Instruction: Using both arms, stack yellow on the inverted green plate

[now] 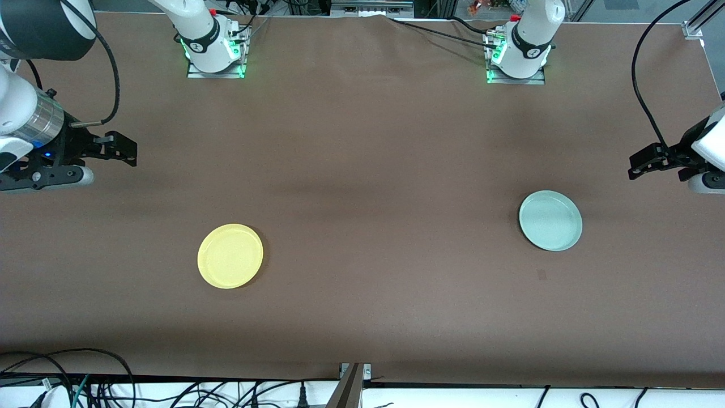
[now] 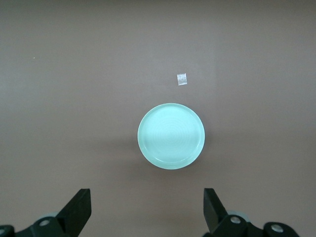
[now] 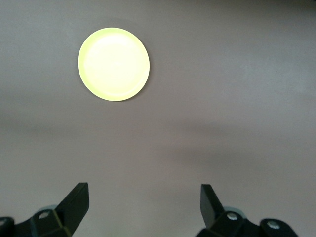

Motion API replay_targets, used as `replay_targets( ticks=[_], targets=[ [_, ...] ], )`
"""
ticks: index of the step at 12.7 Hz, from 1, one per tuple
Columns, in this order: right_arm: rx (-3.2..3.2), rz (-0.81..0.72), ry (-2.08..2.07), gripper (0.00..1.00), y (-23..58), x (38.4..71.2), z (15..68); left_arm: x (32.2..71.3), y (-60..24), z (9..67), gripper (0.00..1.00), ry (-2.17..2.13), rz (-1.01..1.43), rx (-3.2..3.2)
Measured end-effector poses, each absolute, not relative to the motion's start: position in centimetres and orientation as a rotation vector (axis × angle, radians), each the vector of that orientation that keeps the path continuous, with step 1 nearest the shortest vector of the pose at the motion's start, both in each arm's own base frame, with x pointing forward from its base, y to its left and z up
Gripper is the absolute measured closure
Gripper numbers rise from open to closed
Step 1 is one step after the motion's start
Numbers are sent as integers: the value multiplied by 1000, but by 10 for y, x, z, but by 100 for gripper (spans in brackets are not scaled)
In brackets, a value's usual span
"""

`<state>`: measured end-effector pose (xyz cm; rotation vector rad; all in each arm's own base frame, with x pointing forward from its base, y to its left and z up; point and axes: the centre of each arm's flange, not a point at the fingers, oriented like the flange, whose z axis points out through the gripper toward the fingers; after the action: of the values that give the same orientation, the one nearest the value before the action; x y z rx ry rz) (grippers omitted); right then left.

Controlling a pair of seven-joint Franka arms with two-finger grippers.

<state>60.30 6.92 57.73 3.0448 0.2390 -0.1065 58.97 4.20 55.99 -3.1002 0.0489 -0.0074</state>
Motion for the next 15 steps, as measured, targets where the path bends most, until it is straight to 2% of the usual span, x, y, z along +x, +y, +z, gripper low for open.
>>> replay_targets(
  ticks=[10,15],
  targets=[
    [3037,-107,244,0,72,603,576,588,40,556,0,60,111,-3103],
    [3037,-105,244,0,72,603,577,599,45,527,0,418,194,-3088]
  ],
)
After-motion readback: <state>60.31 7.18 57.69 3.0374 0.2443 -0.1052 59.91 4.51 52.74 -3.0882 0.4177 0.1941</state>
